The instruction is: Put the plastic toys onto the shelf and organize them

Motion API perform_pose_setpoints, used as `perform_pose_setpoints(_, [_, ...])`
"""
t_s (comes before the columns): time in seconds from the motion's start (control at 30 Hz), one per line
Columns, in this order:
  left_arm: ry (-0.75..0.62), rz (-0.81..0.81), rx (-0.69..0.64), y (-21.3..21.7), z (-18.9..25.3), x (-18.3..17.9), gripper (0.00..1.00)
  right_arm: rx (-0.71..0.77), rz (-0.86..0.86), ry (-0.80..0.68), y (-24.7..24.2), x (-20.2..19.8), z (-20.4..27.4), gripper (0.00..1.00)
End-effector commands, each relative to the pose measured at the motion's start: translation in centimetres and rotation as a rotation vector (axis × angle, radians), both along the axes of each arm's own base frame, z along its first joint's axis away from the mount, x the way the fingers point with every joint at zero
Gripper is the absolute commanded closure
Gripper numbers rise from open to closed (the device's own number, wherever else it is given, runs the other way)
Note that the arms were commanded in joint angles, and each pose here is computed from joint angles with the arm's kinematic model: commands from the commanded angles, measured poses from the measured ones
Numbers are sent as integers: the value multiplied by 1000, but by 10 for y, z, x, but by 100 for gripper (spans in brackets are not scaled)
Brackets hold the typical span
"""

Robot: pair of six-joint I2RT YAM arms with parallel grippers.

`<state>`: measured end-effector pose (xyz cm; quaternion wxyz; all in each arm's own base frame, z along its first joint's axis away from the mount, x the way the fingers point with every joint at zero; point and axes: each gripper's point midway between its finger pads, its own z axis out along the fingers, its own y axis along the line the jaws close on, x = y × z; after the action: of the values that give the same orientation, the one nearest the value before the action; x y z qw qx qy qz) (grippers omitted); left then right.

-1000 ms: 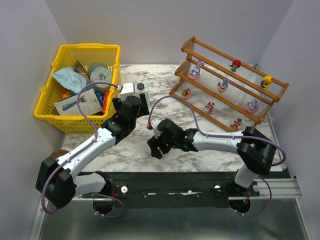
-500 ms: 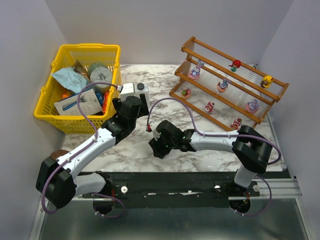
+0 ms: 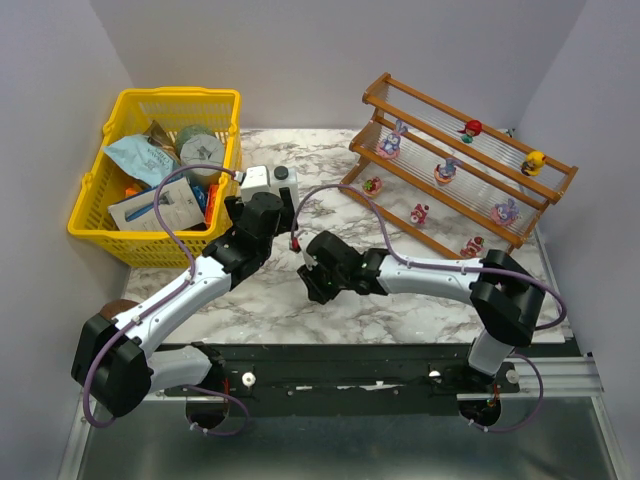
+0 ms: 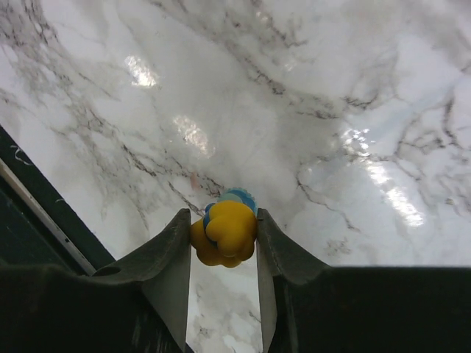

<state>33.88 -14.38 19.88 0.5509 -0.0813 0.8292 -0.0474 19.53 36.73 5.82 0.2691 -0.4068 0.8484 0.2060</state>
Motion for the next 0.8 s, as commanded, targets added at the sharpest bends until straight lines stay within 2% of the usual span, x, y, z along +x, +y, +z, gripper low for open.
perform_pose_setpoints(0.0, [-22,34,5,9,3,0,1,-34,-134,-96,-16,36,52,87])
perform_pose_setpoints(0.17, [-20,27,2,8,3,0,1,-13,-241,-127,-54,79,112,85])
perform_pose_setpoints(0.3, [-5,-13,-15,-1,1,-1,1,19,-318,-197,-84,115,170,84])
perform_pose_setpoints(0.33, [0,-17,-14,-2,0,0,1,59,-356,-237,-93,132,199,84])
perform_pose_setpoints(0.47, [14,-57,-20,-11,1,1,1,91,-410,-323,-124,165,250,83])
perform_pose_setpoints(0.53, [25,-97,-23,-18,-1,1,1,81,-446,-328,-142,182,258,83])
perform_pose_setpoints(0.57, [28,-112,-23,-21,-1,1,1,94,-442,-377,-149,189,282,82])
perform_pose_setpoints(0.6, [28,-128,-25,-24,-1,2,1,82,-446,-373,-153,199,280,82])
perform_pose_setpoints(0.7, [36,-208,-27,-38,-8,4,1,114,-476,-437,-174,223,315,82])
perform_pose_setpoints(0.77, [60,-247,-20,-47,-17,5,1,149,-482,-402,-184,240,315,82])
